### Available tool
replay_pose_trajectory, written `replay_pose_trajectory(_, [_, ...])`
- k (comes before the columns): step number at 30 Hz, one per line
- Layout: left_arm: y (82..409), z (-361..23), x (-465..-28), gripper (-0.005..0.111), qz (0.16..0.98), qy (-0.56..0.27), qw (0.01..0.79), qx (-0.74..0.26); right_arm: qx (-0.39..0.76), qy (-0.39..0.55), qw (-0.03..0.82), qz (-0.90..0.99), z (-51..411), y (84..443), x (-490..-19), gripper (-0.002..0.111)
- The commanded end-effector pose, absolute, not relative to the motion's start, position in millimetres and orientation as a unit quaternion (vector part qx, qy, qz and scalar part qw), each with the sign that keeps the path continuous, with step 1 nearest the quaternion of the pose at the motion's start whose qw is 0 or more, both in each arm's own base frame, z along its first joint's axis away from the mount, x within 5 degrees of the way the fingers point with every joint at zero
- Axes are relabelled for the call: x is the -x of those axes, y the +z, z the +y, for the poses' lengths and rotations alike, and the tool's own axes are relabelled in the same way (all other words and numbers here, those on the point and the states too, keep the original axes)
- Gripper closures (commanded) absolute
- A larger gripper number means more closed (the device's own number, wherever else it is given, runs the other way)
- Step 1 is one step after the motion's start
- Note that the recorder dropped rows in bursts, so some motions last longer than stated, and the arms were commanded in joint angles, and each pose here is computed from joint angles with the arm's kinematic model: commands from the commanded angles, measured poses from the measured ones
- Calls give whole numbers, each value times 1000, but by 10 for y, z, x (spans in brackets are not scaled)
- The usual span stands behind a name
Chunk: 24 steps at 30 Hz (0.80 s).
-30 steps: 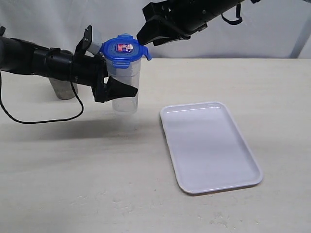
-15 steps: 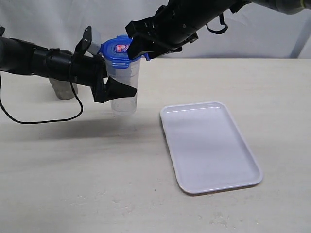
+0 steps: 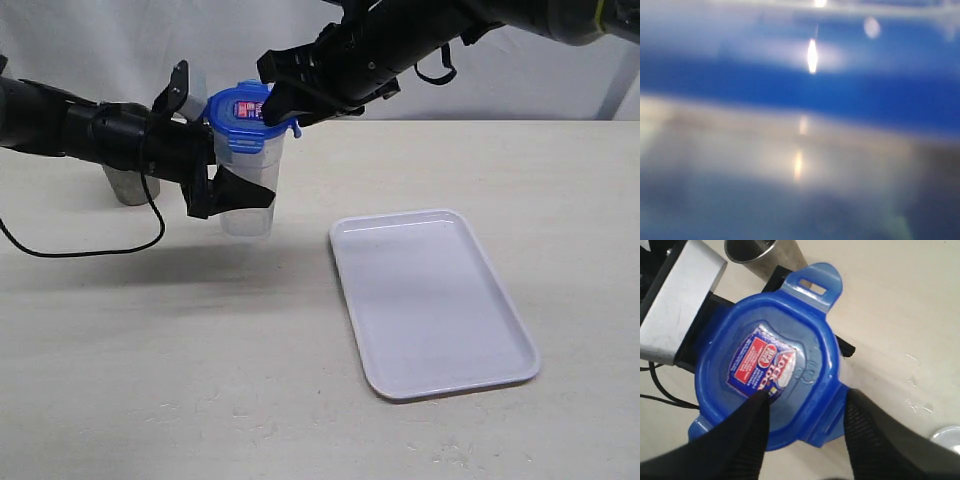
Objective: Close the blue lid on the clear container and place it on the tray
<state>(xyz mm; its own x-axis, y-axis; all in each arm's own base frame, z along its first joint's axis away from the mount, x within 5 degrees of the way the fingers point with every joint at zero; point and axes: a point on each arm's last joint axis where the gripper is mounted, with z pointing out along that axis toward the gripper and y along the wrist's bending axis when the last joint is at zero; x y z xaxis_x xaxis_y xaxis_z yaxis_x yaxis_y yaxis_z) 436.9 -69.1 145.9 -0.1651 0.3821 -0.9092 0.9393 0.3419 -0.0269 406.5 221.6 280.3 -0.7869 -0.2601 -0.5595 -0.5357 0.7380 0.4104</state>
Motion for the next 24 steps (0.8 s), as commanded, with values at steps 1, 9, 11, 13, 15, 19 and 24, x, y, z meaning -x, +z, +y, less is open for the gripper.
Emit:
replay_pose_trajectory(1, [1624,-772,-4364,107,662,-343,466,-477,235,289,228,900,2255,2703,-4068,69])
replay_pose_trajectory(9, [1634,-782,-4353,107,656,-354,467,-475,251,324,199,890,2330,2566,-4062,66])
replay_pose_trajectory(11, [1636,-783,-4352,107,655,-355,468,-475,252,342,187,886,2365,2506,-4062,61])
replay_pose_trajectory(13, [1637,-784,-4350,107,655,-356,468,-475,251,350,180,884,2392,2446,-4070,58])
replay_pose_trajectory(15, [1641,-786,-4348,107,653,-359,468,-475,252,352,176,884,2410,2402,-4075,59])
replay_pose_trajectory(19, [1646,-788,-4348,107,652,-361,469,-473,259,361,178,878,2435,2404,-4067,62])
replay_pose_trajectory(24, [1652,-789,-4350,107,652,-362,472,-471,265,376,168,872,2502,2385,-4032,62])
